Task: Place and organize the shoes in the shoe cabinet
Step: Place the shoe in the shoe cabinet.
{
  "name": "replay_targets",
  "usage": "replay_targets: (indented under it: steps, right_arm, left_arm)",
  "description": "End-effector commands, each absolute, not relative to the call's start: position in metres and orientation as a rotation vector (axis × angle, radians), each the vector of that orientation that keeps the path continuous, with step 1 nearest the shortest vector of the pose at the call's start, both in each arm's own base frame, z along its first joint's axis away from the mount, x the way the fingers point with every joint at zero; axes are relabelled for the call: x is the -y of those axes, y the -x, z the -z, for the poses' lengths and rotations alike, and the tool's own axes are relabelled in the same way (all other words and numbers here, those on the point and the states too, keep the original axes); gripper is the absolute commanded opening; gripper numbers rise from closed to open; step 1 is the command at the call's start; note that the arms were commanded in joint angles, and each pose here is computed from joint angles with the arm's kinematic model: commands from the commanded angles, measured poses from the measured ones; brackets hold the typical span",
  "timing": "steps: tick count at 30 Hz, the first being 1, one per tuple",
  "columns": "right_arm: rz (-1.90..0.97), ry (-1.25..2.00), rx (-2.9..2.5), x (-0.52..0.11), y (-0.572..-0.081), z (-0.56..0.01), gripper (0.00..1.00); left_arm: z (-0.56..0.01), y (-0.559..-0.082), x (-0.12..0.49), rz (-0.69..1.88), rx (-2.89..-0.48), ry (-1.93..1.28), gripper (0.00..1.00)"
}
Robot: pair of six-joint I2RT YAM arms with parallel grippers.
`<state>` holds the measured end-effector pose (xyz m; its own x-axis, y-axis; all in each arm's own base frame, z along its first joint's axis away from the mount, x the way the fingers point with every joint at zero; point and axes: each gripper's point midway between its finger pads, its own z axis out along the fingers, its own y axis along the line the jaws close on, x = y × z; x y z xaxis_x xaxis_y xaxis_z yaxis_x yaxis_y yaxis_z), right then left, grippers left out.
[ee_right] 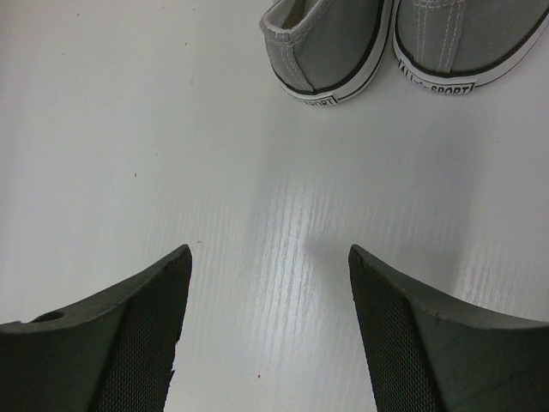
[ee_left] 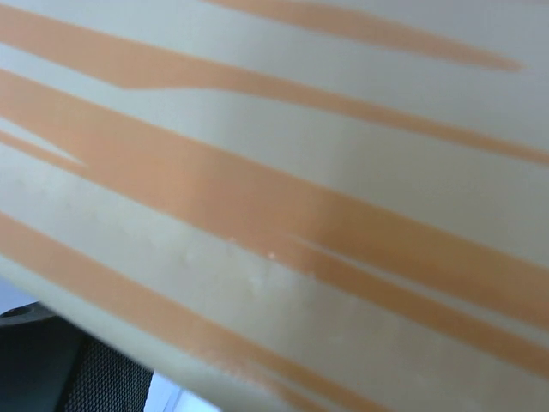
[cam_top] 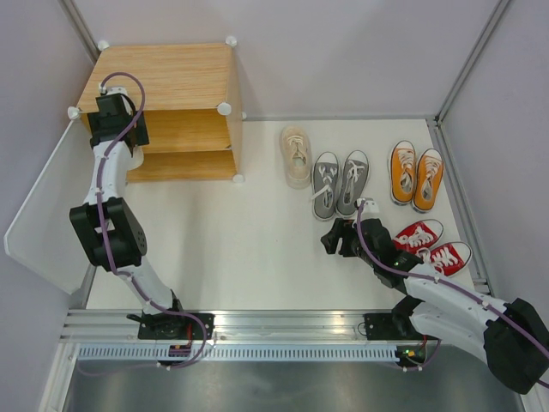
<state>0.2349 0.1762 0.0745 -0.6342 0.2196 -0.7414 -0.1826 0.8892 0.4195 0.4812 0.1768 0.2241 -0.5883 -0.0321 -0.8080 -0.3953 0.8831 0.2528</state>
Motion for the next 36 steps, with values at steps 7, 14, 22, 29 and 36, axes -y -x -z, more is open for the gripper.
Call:
replay_targets:
  steps: [7, 14, 22, 29, 36]
  right_arm:
    - [-0.608, -0.015, -2.146, -0.18, -0.239, -0.083, 0.78]
    - [-0.631, -0.007, -2.144, -0.183, -0.238, -0.084, 0.8]
    - [-0.657, 0.004, -2.139, -0.186, -0.236, -0.087, 0.8]
    - [-0.679, 0.006, -2.128, -0.187, -0.234, -0.091, 0.8]
    - [-0.689, 0.008, -2.124, -0.187, -0.232, -0.091, 0.8]
  left_arm:
    - [-0.258, -0.49, -0.184, -0.529, -2.051, 0.354, 1.0]
    - [-0.291, -0.472, -0.182, -0.534, -1.969, 0.399, 1.0]
    - [-0.328, -0.456, -0.153, -0.375, -1.905, 0.361, 1.0]
    - [-0.328, -0.429, -0.134, -0.272, -1.892, 0.392, 1.0]
    - [-0.31, -0.43, -0.128, -0.234, -1.92, 0.386, 0.99]
